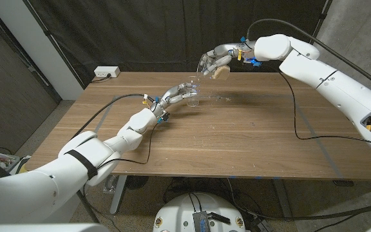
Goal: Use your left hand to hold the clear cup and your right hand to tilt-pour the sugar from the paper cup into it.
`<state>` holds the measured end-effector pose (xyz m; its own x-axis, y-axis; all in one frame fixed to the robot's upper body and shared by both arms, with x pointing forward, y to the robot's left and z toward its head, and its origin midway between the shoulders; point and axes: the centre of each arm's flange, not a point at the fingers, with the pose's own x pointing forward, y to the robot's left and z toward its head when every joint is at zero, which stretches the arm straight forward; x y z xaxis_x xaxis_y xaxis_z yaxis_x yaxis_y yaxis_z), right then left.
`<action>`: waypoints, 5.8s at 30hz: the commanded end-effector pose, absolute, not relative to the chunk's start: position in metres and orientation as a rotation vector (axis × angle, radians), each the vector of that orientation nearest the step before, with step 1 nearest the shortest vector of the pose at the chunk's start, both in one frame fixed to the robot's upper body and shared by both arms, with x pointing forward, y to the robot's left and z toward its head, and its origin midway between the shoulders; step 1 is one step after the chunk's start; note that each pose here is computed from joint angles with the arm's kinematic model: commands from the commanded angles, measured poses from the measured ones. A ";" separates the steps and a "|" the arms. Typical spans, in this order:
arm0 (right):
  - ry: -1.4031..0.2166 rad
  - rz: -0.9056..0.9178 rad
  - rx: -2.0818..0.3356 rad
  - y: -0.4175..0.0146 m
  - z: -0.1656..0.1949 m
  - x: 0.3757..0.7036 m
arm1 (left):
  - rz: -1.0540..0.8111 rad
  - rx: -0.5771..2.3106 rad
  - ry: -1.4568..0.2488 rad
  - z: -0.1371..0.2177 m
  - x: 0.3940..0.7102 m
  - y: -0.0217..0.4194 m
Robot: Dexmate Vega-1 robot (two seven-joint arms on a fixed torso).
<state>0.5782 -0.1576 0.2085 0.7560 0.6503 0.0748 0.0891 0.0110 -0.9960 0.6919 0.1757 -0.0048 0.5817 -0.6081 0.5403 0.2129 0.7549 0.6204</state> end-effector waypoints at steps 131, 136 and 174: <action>-0.546 0.279 -2.344 -0.081 0.221 0.564 | -0.550 0.594 -0.767 -0.004 0.699 0.155; -0.546 0.273 -2.282 -0.085 0.224 0.565 | -0.541 0.593 -0.769 -0.004 0.699 0.155; -0.607 0.088 -1.624 -0.203 0.286 0.532 | -0.496 0.501 -0.868 0.006 0.687 0.174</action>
<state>0.5345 -0.1514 0.2873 0.8731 0.4576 0.1684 0.3187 -0.2741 -0.9074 0.6951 0.1672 -0.0008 0.5902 -0.6025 0.5373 0.2136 0.7584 0.6158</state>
